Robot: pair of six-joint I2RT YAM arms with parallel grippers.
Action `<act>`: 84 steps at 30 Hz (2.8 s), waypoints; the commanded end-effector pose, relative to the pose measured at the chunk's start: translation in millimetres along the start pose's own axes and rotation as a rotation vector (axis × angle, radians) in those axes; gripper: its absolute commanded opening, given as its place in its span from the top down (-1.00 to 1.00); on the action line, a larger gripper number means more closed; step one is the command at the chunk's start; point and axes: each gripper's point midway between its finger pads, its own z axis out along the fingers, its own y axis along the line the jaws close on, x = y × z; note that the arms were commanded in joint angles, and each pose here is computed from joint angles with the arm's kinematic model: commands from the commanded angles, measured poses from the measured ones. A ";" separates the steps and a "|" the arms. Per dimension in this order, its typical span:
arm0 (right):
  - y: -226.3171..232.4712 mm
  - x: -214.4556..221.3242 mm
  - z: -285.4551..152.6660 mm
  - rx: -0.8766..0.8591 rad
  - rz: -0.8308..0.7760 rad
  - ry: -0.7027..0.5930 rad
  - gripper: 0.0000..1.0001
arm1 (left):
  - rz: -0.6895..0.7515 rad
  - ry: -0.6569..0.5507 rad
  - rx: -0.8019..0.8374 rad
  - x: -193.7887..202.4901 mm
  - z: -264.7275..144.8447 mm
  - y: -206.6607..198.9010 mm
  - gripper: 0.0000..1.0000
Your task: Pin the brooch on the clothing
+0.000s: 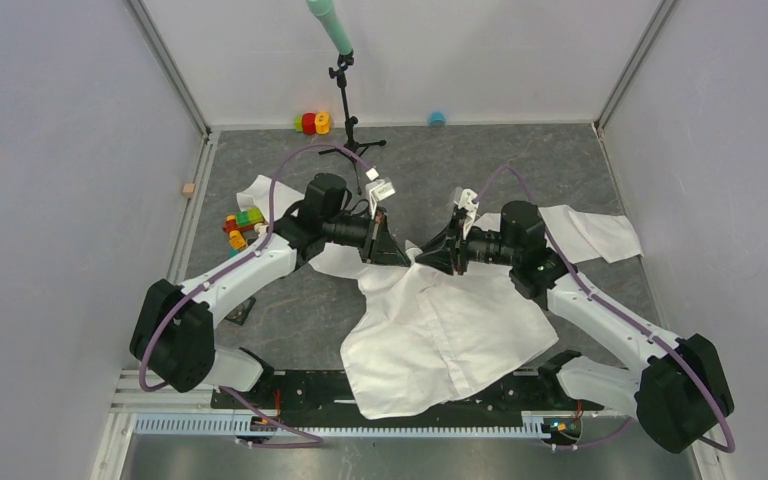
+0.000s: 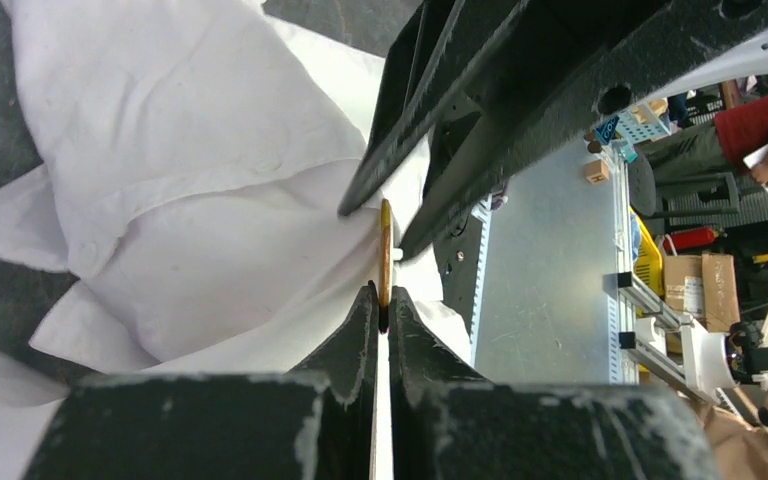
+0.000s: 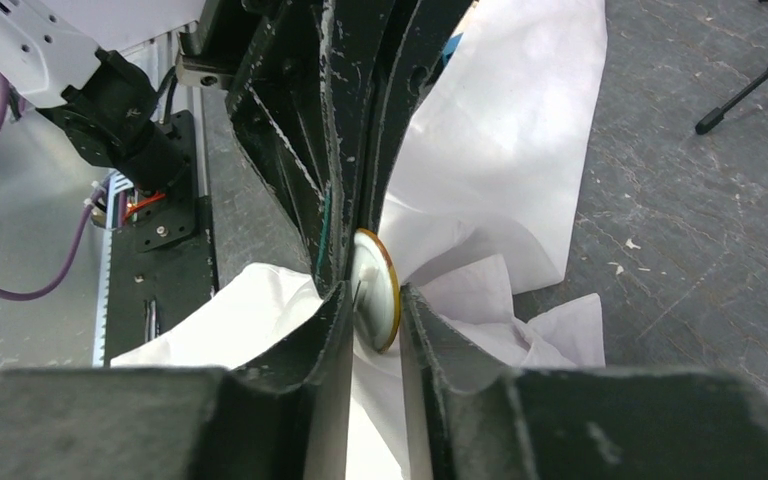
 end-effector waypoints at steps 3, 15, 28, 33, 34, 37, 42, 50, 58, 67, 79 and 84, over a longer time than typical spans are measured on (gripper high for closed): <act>-16.3 3.7 -12.2 0.090 -0.013 0.010 0.08 | -0.056 -0.009 -0.049 -5.5 -15.4 5.7 0.95; -7.1 -2.9 -12.4 0.041 -0.019 -0.010 -0.48 | -0.048 -0.010 -0.074 -5.3 -17.0 8.7 0.96; -61.0 -10.0 -37.9 0.416 -0.054 -0.023 -0.69 | -0.013 -0.002 -0.355 -3.9 -33.5 48.2 -0.72; -81.5 -18.9 -62.0 0.607 -0.062 -0.052 -0.72 | -0.014 -0.110 -0.620 -15.8 -73.3 75.3 -1.00; -84.3 -18.7 -66.0 0.634 -0.066 -0.053 -0.73 | -0.062 -0.142 -0.688 -14.3 -86.3 85.6 -1.00; -92.5 -12.7 -76.4 0.709 -0.062 -0.048 -0.74 | -0.264 -0.249 -0.938 4.3 -138.2 122.3 -1.00; -96.6 -3.1 -82.0 0.745 -0.060 -0.031 -0.76 | -0.459 -0.434 -1.280 50.7 -216.1 147.0 -1.00; -132.7 3.4 -128.3 0.971 -0.022 -0.014 -0.90 | -0.684 -0.483 -1.567 109.7 -281.0 139.7 -1.00; -156.8 2.2 -173.6 1.065 0.044 -0.063 -0.90 | -0.949 -0.422 -1.830 178.2 -329.8 140.9 -1.00; -162.8 7.8 -189.9 1.109 0.064 -0.066 -0.89 | -1.092 -0.439 -1.983 205.3 -351.8 143.3 -0.92; -167.5 16.7 -191.5 1.109 0.091 -0.069 -0.89 | -1.182 -0.456 -1.937 216.9 -344.2 162.3 -0.50; -166.8 17.5 -191.4 1.108 0.092 -0.071 -0.89 | -1.246 -0.490 -1.909 223.3 -334.9 166.6 -0.49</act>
